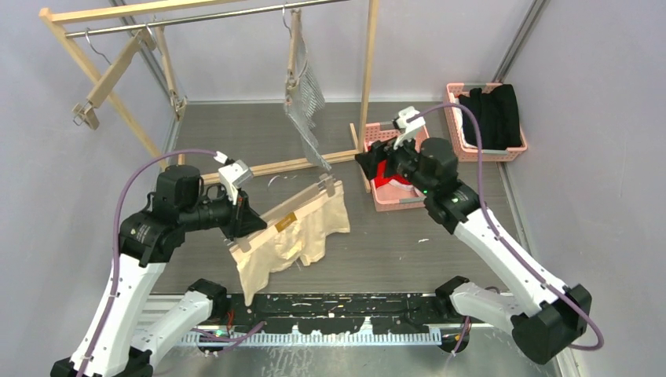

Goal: Remove the underwear clipped to the hanger

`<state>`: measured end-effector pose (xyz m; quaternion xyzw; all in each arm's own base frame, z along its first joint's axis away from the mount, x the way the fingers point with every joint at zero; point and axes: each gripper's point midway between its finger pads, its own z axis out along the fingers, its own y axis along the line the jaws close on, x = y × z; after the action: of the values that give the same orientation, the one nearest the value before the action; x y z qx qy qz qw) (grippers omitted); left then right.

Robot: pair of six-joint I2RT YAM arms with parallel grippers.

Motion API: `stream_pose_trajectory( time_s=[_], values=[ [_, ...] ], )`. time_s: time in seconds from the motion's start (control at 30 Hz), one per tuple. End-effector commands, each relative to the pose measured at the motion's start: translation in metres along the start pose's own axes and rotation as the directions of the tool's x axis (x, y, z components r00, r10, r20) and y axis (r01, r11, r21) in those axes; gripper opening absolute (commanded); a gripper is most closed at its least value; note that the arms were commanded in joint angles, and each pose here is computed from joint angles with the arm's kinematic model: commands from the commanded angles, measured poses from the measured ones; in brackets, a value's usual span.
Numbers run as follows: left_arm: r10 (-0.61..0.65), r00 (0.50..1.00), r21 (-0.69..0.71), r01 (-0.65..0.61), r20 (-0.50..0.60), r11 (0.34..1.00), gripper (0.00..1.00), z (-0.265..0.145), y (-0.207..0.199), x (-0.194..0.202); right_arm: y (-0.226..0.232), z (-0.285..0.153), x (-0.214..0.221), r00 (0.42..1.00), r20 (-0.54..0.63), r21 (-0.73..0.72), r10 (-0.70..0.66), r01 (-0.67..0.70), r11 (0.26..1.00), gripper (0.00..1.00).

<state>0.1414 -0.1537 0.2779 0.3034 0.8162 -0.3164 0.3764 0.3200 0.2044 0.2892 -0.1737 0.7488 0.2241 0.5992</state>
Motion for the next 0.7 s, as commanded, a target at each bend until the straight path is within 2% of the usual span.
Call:
stream_pose_trajectory(
  time_s=[0.0, 0.33, 0.67],
  values=[
    [0.117, 0.975, 0.165, -0.149, 0.188, 0.975, 0.03, -0.003, -0.031, -0.038, 0.05, -0.034, -0.065, 0.985, 0.169, -0.317, 0.026, 0.03, 0.948, 0.81],
    [0.125, 0.974, 0.22, -0.166, 0.19, 0.961, 0.03, 0.013, -0.029, -0.046, 0.097, -0.049, -0.063, 0.988, 0.113, -0.623, 0.1, -0.008, 0.782, 0.83],
    [0.126, 0.974, 0.211, -0.166, 0.19, 0.963, 0.03, 0.019, -0.023, -0.051, 0.109, -0.051, -0.055, 0.988, 0.083, -0.714, 0.133, -0.034, 0.699, 0.84]
  ],
)
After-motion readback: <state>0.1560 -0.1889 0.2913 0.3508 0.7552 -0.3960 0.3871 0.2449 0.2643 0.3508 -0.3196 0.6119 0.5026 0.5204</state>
